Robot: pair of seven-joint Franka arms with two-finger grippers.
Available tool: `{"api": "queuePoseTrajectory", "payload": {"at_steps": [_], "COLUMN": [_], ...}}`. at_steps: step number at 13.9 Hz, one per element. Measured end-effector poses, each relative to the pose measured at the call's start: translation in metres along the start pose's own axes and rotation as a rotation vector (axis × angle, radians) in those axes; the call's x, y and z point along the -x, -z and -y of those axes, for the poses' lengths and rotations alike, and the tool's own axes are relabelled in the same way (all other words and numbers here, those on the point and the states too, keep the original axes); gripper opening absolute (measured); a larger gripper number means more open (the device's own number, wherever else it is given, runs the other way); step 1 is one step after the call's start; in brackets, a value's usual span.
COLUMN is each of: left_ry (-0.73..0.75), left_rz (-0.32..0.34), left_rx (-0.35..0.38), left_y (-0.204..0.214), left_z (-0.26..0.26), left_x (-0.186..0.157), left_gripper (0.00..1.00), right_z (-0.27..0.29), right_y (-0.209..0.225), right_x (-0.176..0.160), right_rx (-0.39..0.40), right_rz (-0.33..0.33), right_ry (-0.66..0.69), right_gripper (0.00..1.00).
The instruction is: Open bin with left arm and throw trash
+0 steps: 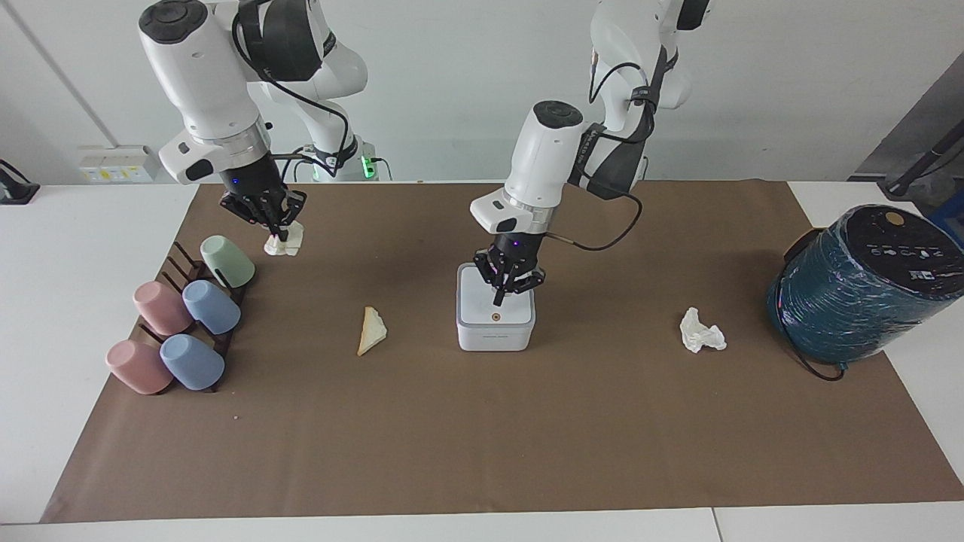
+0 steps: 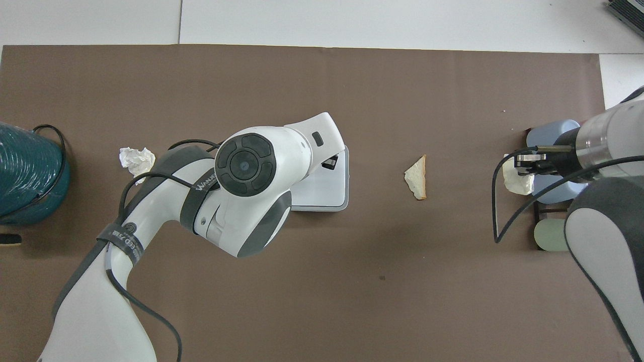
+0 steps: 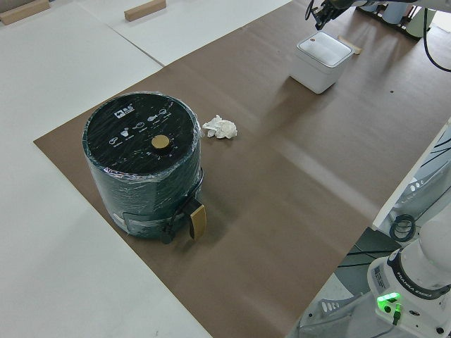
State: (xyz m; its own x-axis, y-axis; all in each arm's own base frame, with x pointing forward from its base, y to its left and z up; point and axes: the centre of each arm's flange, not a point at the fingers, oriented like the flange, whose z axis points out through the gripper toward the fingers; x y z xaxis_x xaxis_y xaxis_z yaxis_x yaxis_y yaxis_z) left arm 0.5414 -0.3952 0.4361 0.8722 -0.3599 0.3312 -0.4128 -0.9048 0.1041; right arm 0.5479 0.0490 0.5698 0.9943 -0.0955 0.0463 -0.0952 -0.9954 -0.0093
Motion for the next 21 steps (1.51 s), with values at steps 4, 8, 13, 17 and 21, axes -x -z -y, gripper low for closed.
{"api": "queuePoseTrajectory", "payload": {"at_steps": [4, 8, 13, 17, 21], "left_ry": [0.008, 0.022, 0.041, 0.122, 0.24], "left_rz": [0.004, -0.005, 0.08, 0.131, 0.115], "left_rx": [-0.002, -0.001, -0.032, -0.073, -0.107], "left_y": [-0.02, -0.017, 0.048, 0.096, 0.1], "left_z": [0.003, 0.003, 0.011, 0.063, 0.14], "left_x": [0.018, 0.018, 0.024, 0.028, 0.024], "left_gripper": [0.01, 0.01, 0.01, 0.01, 0.01], "right_z": [0.0, 0.0, 0.002, 0.019, 0.105], "right_y": [0.0, 0.0, 0.0, 0.001, -0.021], "right_x": [0.0, 0.0, 0.0, 0.0, 0.004], "right_rx": [0.0, 0.0, 0.0, -0.012, -0.097], "right_rz": [0.0, 0.0, 0.0, -0.03, -0.085], "right_ry": [0.0, 0.0, -0.005, -0.037, -0.131], "right_gripper": [0.03, 0.03, 0.03, 0.03, 0.03]}}
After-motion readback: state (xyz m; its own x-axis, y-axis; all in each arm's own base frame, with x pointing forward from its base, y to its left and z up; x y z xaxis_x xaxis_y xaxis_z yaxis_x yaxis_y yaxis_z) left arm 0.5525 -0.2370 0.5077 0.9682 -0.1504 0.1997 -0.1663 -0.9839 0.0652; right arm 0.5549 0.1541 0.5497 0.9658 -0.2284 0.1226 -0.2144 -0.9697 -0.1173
